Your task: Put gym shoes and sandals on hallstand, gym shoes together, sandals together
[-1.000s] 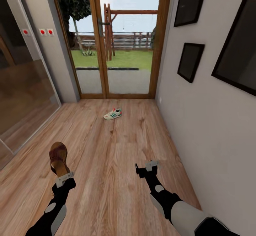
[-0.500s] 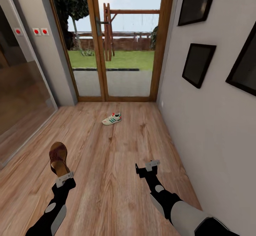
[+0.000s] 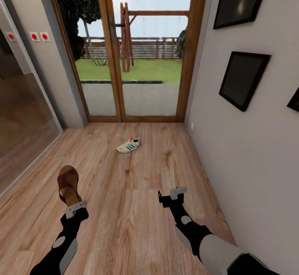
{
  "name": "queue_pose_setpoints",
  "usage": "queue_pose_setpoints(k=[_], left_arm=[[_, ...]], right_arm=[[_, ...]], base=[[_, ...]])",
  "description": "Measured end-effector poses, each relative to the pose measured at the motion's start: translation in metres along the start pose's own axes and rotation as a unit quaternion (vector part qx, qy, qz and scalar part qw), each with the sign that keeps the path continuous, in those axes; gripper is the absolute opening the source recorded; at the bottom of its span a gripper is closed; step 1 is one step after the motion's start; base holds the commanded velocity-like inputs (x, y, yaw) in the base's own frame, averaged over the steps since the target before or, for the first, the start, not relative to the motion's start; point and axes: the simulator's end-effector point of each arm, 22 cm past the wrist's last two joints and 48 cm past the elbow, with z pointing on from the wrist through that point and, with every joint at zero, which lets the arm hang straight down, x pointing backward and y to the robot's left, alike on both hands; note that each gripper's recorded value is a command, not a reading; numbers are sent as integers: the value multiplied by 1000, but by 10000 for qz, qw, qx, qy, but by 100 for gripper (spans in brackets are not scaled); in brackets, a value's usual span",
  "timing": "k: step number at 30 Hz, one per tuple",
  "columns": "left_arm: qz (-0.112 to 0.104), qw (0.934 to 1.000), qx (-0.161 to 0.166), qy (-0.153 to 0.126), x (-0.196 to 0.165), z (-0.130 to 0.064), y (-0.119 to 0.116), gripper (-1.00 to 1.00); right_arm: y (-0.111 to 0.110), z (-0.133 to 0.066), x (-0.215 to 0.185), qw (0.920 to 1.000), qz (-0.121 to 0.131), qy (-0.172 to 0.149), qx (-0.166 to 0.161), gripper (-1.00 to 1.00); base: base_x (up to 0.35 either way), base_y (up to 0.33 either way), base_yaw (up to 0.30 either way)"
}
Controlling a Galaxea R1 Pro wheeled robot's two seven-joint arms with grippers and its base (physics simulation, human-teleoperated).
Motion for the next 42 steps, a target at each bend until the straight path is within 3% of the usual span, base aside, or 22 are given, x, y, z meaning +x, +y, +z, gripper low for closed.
queue_pose_setpoints(k=[26,42], left_arm=[[1,10000,-4,-17,-1,0,1,-100],[-3,10000,-4,-17,-1,0,1,-100]], right_arm=[[0,0,0,10000,0,1,-2,100],[-1,0,0,10000,-4,2,9,100]], base=[[338,0,226],[338,0,17]])
